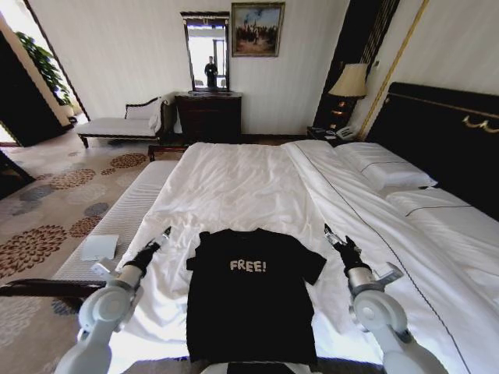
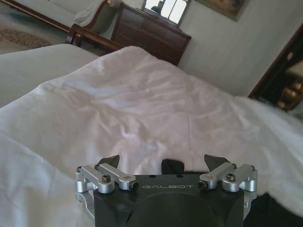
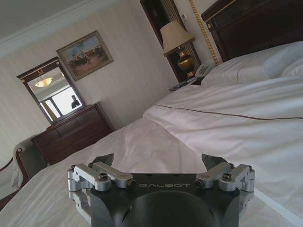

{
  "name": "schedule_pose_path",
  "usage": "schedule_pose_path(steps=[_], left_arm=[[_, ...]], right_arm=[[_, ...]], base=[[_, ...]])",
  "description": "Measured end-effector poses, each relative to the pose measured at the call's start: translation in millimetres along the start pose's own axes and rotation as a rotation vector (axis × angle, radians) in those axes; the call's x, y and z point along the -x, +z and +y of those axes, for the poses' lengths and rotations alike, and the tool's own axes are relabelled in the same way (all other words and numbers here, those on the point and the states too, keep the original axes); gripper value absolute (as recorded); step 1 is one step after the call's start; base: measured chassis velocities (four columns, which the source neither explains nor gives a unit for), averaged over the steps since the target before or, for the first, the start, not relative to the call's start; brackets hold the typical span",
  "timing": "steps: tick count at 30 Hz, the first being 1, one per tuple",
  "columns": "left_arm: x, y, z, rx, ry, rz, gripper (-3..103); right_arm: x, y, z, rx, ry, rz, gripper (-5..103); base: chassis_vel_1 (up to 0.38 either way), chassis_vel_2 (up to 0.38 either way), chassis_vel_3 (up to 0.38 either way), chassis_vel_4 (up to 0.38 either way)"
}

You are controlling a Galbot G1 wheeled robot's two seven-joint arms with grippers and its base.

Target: Fold the clothes on the bed.

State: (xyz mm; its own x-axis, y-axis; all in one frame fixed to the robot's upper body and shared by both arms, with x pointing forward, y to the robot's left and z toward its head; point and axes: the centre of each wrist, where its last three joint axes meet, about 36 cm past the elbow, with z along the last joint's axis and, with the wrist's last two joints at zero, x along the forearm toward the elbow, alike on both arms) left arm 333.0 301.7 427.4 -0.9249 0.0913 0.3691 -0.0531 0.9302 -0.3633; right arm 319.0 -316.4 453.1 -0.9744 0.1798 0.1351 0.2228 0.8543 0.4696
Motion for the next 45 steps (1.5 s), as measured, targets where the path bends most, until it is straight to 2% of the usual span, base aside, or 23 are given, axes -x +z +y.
schedule_pose_path(steps=[3, 4, 7, 8, 12, 13, 17, 18, 19, 20, 27, 36, 40, 45], left_arm=[[4, 33, -2.8, 0.186, -0.010, 0.034, 100], [4, 33, -2.8, 0.186, -0.010, 0.034, 100], [7, 62, -0.1, 0.355, -0.002, 0.030, 100], [7, 62, -0.1, 0.355, -0.002, 0.030, 100], [9, 82, 2.8, 0.544, 0.022, 0.013, 100], [9, 82, 2.8, 0.544, 0.022, 0.013, 100], [17, 98, 14.7, 0.791, 0.043, -0.019, 100], [17, 98, 14.7, 0.791, 0.043, -0.019, 100], [18, 102, 19.2, 0.837, 0.059, -0.016, 100], [19, 105, 22.2, 0.857, 0.070, -0.008, 100], [19, 108, 28.9, 0.907, 0.147, 0.024, 100], [29, 116, 35.0, 0.959, 0.119, 0.028, 100], [35, 120, 34.1, 0.947, 0.088, 0.018, 100], [43, 122, 32.6, 0.892, 0.030, -0.001, 100]], right_arm=[[-3, 6, -1, 0.021, 0.041, 0.012, 100], [-3, 6, -1, 0.021, 0.041, 0.012, 100], [-5, 12, 0, 0.044, 0.076, 0.027, 100], [-5, 12, 0, 0.044, 0.076, 0.027, 100], [-5, 14, 2, 0.058, 0.091, 0.042, 100], [-5, 14, 2, 0.058, 0.091, 0.042, 100], [-5, 17, 5, 0.070, 0.108, 0.062, 100], [-5, 17, 5, 0.070, 0.108, 0.062, 100], [-5, 17, 5, 0.071, 0.111, 0.068, 100], [-5, 18, 6, 0.072, 0.113, 0.073, 100], [-5, 17, 6, 0.068, 0.120, 0.089, 100], [-4, 19, 8, 0.068, 0.119, 0.099, 100], [-5, 19, 8, 0.068, 0.121, 0.104, 100], [-6, 20, 9, 0.067, 0.118, 0.109, 100]], base=[[0.000, 0.000, 0.000, 0.000], [0.000, 0.000, 0.000, 0.000], [0.000, 0.000, 0.000, 0.000], [0.000, 0.000, 0.000, 0.000], [0.000, 0.000, 0.000, 0.000], [0.000, 0.000, 0.000, 0.000], [0.000, 0.000, 0.000, 0.000], [0.000, 0.000, 0.000, 0.000], [0.000, 0.000, 0.000, 0.000], [0.000, 0.000, 0.000, 0.000], [0.000, 0.000, 0.000, 0.000], [0.000, 0.000, 0.000, 0.000], [0.000, 0.000, 0.000, 0.000], [0.000, 0.000, 0.000, 0.000]])
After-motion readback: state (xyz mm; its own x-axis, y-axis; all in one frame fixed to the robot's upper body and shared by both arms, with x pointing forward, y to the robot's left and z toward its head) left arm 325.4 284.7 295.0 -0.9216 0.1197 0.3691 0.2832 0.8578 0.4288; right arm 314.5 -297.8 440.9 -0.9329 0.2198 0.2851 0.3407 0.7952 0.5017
